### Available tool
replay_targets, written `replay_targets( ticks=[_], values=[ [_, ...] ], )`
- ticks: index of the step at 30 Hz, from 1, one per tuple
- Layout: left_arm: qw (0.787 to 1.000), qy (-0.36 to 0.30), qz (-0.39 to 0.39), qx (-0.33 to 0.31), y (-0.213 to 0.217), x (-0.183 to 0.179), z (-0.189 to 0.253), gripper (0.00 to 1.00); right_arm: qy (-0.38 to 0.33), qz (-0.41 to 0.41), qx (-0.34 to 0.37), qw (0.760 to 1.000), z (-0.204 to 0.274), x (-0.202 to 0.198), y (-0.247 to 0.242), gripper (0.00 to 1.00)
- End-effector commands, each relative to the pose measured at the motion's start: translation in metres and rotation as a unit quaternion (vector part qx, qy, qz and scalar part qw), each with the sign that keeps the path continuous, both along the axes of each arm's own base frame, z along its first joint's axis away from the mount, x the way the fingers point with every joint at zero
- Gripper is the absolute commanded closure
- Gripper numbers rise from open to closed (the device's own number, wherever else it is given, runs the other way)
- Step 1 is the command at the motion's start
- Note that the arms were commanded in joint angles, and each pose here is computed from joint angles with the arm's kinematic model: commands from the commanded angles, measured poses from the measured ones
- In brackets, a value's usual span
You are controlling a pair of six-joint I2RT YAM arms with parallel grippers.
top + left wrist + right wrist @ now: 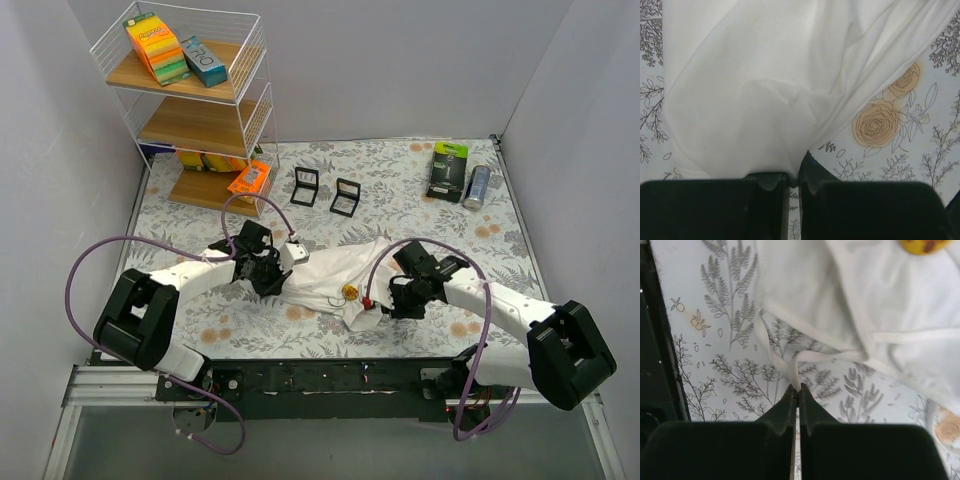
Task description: Remove the brooch from the garment
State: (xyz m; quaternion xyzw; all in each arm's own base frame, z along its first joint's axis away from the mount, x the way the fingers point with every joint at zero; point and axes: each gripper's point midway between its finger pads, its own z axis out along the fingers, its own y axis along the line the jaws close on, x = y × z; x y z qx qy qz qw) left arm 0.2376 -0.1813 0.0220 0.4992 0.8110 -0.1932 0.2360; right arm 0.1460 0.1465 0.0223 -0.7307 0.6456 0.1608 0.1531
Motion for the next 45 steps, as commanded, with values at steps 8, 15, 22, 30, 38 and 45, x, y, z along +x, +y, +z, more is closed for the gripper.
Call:
replay_targets(
  ticks=[8,15,22,30,38,45],
  values=[
    [0.995,0.041,-0.042,0.084,0.043,0.006,0.077,1.0,-0.12,-0.161,0.146,0.969,0.167,0.12,0.021,0.99],
    [0.997,0.014,-0.002,0.076,0.025,0.094,0.138,1.0,-0.189,-0.256,0.23,0.92,0.255,0.207,0.012,0.99],
    [0.991,0.024,0.028,0.13,0.031,0.134,0.155,1.0,-0.275,-0.278,0.284,0.875,0.353,0.251,0.001,0.99],
    [0.986,0.097,0.002,0.133,0.055,0.043,0.132,1.0,-0.26,-0.247,0.218,0.908,0.294,0.173,-0.024,0.99],
    [0.979,0.183,-0.018,0.087,0.055,-0.043,0.092,0.64,-0.18,-0.148,0.096,0.968,0.16,0.055,-0.059,0.99],
    [0.984,0.169,-0.005,0.052,0.045,-0.045,0.079,0.45,-0.117,-0.106,0.076,0.985,0.142,0.024,-0.06,0.99]
  ],
)
